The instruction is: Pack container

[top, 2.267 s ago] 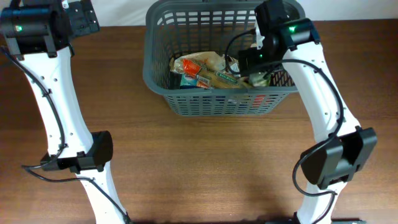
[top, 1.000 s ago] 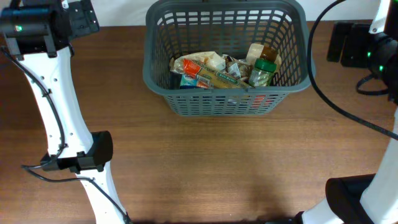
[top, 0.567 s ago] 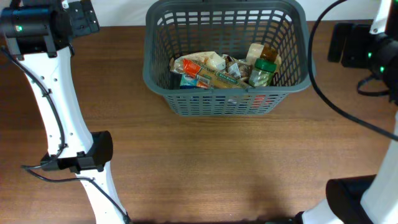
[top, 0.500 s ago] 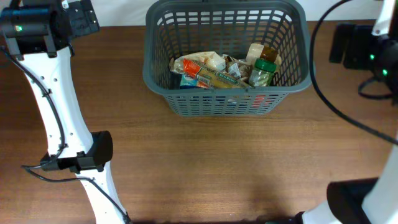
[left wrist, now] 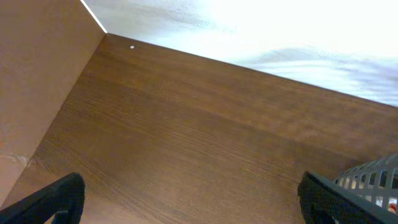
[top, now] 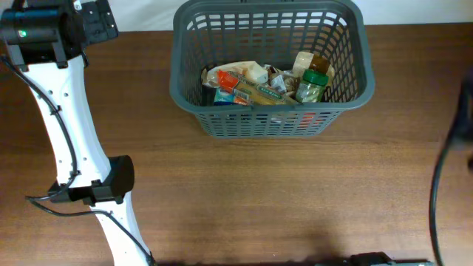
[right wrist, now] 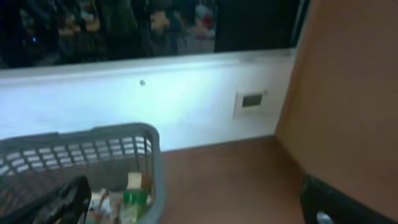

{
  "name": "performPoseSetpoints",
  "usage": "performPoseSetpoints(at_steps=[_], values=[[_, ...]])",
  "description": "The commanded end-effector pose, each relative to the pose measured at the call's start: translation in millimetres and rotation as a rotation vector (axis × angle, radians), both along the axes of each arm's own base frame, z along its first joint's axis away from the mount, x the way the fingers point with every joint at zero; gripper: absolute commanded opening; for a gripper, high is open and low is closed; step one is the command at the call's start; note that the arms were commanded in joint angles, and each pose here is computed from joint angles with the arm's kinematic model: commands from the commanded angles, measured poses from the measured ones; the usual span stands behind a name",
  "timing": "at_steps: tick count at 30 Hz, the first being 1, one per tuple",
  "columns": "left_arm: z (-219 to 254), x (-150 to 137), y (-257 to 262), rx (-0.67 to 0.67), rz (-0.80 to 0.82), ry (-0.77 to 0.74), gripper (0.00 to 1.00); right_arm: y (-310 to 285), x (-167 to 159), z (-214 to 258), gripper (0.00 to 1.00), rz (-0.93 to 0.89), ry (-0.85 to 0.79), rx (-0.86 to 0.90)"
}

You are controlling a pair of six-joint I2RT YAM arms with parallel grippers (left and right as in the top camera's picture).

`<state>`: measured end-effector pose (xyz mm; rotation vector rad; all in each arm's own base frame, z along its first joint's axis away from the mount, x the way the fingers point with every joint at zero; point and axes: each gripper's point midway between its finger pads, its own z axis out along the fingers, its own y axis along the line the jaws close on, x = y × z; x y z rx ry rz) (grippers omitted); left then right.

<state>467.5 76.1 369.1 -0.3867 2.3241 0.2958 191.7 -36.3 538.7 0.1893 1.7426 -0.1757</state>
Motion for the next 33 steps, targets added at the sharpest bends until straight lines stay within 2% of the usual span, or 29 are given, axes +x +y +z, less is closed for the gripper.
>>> performPoseSetpoints(at_steps=[1, 5, 6, 9, 27, 33], values=[[-3.6, 1.0, 3.7, 0.000, 0.020, 0.006, 0.99, 1.9, -7.7, -33.6, 0.99, 0.017, 0.036, -0.011], [-3.6, 1.2, 2.8, 0.000, 0.018, 0.006, 0.99, 2.2, -21.1, -67.3, 0.99, 0.025, 0.030, -0.010], [-3.6, 1.0, 3.9, 0.000, 0.020, 0.006, 0.99, 2.4, -25.2, -87.6, 0.99, 0.028, 0.024, -0.009], [-3.6, 1.2, 2.4, 0.000, 0.017, 0.006, 0.99, 4.7, -25.0, -107.5, 0.99, 0.041, 0.003, -0.006], [-3.6, 1.3, 2.1, 0.000, 0.016, 0.006, 0.99, 50.1, 15.3, -241.9, 0.99, 0.288, -0.092, 0.033], [-3.6, 1.1, 3.0, 0.000, 0.018, 0.006, 0.99, 51.6, 23.3, -278.5, 0.99, 0.294, -0.147, 0.030]])
